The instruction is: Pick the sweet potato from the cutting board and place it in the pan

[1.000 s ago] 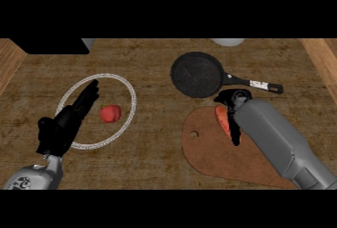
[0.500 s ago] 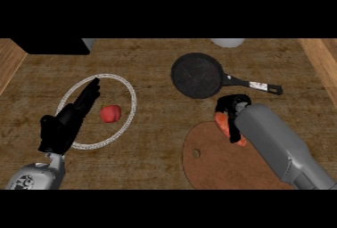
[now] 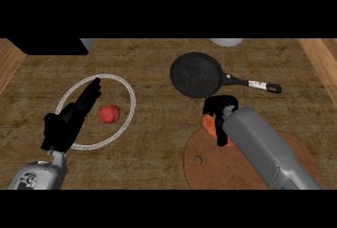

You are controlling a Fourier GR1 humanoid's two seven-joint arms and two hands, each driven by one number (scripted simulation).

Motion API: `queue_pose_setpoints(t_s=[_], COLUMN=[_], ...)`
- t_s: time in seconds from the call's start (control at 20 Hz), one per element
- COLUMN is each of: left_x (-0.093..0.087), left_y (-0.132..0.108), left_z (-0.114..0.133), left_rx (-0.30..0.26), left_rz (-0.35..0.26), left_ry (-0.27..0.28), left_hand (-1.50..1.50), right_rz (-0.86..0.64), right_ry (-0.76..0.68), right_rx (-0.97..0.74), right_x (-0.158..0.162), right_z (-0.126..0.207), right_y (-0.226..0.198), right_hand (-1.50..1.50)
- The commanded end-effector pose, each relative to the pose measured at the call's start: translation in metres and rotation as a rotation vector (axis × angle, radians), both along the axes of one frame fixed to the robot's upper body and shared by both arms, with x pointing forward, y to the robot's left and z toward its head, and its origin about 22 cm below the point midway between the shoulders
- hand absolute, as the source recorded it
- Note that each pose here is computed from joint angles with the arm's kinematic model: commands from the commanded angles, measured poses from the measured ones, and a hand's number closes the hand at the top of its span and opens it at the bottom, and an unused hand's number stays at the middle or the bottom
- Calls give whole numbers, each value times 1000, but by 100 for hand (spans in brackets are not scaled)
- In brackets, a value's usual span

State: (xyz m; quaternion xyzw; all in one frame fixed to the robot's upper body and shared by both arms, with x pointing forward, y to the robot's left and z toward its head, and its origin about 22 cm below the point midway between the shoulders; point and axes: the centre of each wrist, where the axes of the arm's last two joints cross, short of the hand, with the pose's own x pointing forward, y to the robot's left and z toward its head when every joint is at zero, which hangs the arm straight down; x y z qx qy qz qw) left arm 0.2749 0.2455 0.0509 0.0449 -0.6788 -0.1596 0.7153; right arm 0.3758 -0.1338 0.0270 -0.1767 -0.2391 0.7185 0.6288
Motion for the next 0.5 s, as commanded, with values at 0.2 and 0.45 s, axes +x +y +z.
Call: queue_pose_setpoints(t_s=[0.2,0.45], left_x=[2,2], left_y=[-4,-6], left_z=[-10,0], left_rx=[-19,0], left_rz=[-28,-45], left_ry=[31,24], left_hand=[0,0], right_rz=[-95,-117], right_ry=[-529,-832], right_rx=[303,371], right_x=[-55,-103], right_z=[39,60], right_y=[106,143], right_hand=[150,150])
